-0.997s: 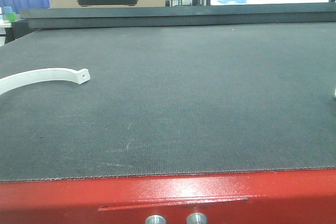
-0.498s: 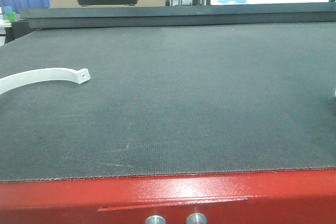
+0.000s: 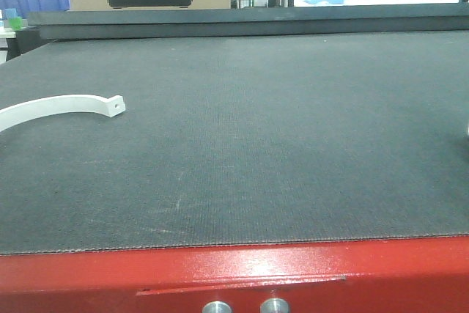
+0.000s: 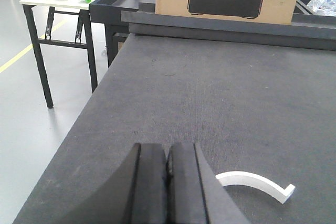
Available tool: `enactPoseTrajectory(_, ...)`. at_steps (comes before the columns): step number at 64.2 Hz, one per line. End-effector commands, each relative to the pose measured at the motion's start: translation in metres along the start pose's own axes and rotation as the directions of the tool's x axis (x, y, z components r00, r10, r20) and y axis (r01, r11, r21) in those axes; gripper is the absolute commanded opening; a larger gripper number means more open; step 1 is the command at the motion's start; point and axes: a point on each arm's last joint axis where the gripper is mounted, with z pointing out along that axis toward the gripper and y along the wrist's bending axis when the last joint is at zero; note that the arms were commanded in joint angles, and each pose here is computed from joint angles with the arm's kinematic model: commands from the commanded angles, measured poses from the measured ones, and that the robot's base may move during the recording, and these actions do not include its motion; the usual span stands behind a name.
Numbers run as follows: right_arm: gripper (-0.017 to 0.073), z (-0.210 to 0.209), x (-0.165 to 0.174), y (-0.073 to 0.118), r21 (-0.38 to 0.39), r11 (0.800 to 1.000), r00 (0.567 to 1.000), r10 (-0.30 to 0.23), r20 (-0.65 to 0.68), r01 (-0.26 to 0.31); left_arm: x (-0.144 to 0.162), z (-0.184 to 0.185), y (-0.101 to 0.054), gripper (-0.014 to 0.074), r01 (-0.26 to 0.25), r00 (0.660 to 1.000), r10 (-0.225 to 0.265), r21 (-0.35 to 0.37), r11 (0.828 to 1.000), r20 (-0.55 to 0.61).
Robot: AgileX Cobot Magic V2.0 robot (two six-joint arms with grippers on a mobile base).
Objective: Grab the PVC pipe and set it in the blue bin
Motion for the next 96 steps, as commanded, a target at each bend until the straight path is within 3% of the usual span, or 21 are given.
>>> enactPoseTrajectory(1,-0.0163,0.006,-0.004,-0.002,0.011,1.000,1.000,-0.011,0.012,0.011,-0.002,0.007,0.000,-0.0111,-0.013,1.000,0.013,-0.004,1.000,0.002)
enactPoseTrajectory(10,-0.0100,0.027,0.003,-0.004,0.010,1.000,0.996,-0.017,-0.091,0.018,0.009,0.025,0.001,-0.0111,-0.013,0.995,0.013,-0.004,1.000,-0.101)
enactPoseTrajectory(18,0.0076,0.052,0.010,-0.007,0.013,1.000,0.983,-0.008,-0.181,0.011,0.013,0.040,0.001,-0.0099,-0.013,0.977,0.012,-0.004,1.000,-0.214)
enactPoseTrajectory(24,0.0199,0.071,0.017,-0.009,0.016,1.000,0.968,-0.001,-0.252,0.005,0.012,0.052,0.001,-0.0029,-0.013,0.962,0.012,-0.004,1.000,-0.271)
enactPoseTrajectory(31,0.0270,0.093,0.028,-0.012,0.018,1.000,0.938,0.009,-0.347,-0.003,0.006,0.067,0.001,0.0083,-0.013,0.958,0.012,-0.004,1.000,-0.288)
enactPoseTrajectory(42,0.0266,0.123,0.046,-0.016,0.023,1.000,0.881,0.022,-0.473,-0.013,0.003,0.089,0.001,0.0179,-0.013,0.949,0.012,-0.004,1.000,-0.315)
enactPoseTrajectory(61,0.0266,0.152,0.067,-0.020,0.031,0.999,0.812,0.033,-0.583,-0.018,0.016,0.118,0.001,0.0183,-0.013,0.931,0.011,-0.004,1.000,-0.364)
enactPoseTrajectory(82,0.0266,0.175,0.079,-0.026,0.043,0.999,0.802,0.002,-0.597,0.029,0.032,0.141,0.002,0.0183,-0.021,0.924,0.018,-0.002,1.000,-0.382)
enactPoseTrajectory(96,0.0266,0.187,0.085,-0.028,0.044,0.999,0.794,0.002,-0.608,0.031,0.032,0.146,0.002,0.0183,-0.021,0.934,0.019,-0.002,1.000,-0.358)
